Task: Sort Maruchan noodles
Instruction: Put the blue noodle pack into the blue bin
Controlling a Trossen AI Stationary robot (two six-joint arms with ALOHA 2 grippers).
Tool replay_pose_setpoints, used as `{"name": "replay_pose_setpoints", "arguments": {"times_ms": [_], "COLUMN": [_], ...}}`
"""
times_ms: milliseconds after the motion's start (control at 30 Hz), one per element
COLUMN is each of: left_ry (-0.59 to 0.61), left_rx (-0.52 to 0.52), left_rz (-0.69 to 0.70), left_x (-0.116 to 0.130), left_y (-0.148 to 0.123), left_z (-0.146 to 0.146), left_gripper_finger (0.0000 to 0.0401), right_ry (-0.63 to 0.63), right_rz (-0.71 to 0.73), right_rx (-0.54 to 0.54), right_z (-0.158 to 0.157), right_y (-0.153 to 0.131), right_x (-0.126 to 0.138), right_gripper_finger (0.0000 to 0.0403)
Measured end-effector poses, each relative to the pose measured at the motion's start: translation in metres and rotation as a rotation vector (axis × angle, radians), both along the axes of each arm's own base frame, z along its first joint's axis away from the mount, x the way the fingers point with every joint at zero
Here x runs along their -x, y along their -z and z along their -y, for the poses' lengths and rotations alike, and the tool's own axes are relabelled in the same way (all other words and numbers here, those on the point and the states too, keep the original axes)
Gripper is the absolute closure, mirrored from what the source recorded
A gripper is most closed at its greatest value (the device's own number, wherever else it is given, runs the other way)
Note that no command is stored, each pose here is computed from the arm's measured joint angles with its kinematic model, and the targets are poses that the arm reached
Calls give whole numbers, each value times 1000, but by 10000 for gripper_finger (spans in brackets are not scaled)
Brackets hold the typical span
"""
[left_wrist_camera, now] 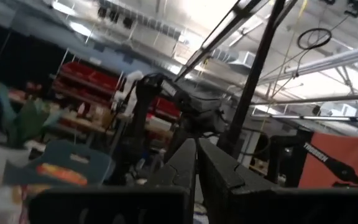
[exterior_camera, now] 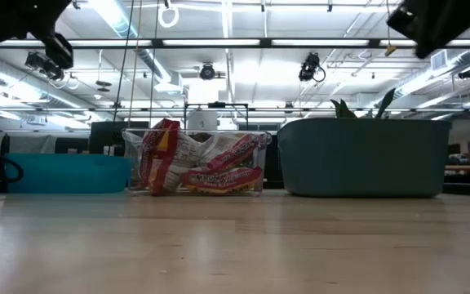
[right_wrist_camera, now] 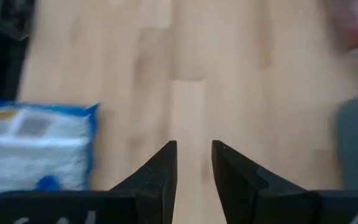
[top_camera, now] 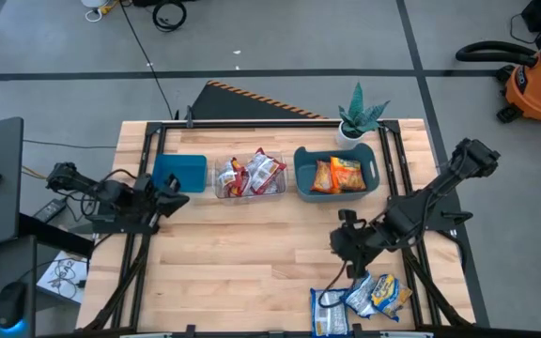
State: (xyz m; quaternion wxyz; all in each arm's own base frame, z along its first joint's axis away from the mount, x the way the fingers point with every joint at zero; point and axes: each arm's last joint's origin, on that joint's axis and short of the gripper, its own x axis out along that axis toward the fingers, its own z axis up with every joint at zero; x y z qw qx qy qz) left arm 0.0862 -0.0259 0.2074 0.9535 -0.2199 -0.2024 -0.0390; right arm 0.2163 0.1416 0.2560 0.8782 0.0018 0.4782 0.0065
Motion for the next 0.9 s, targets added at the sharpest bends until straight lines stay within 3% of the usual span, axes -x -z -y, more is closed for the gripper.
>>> {"name": "replay_pose_setpoints", "arguments": {"times_ms": [233, 333, 567, 733, 900], "left_ry": [22, 23, 36, 32, 25], "left_rx": [28, 4, -77, -161, -206], "left_rz": [-53, -112, -269, -425, -586], "left_x": [-4, -8, -24, -42, -60], "left_y": [5, 4, -32, -57, -70], "left_z": [2, 3, 11, 20, 28], "left_gripper_finger": [378, 378, 378, 356, 306], "right_ry": [-94, -94, -116, -170, -173], "right_rz": [-81, -87, -91, -176, -277], "right_rx": [-220, -256, -342, -331, -293], "right_z": [-12, -18, -43, -70, -87], "right_y": [4, 4, 16, 29, 43], "right_x": [1, 4, -9, -21, -24], "right_gripper_finger": [297, 297, 284, 264, 239]}}
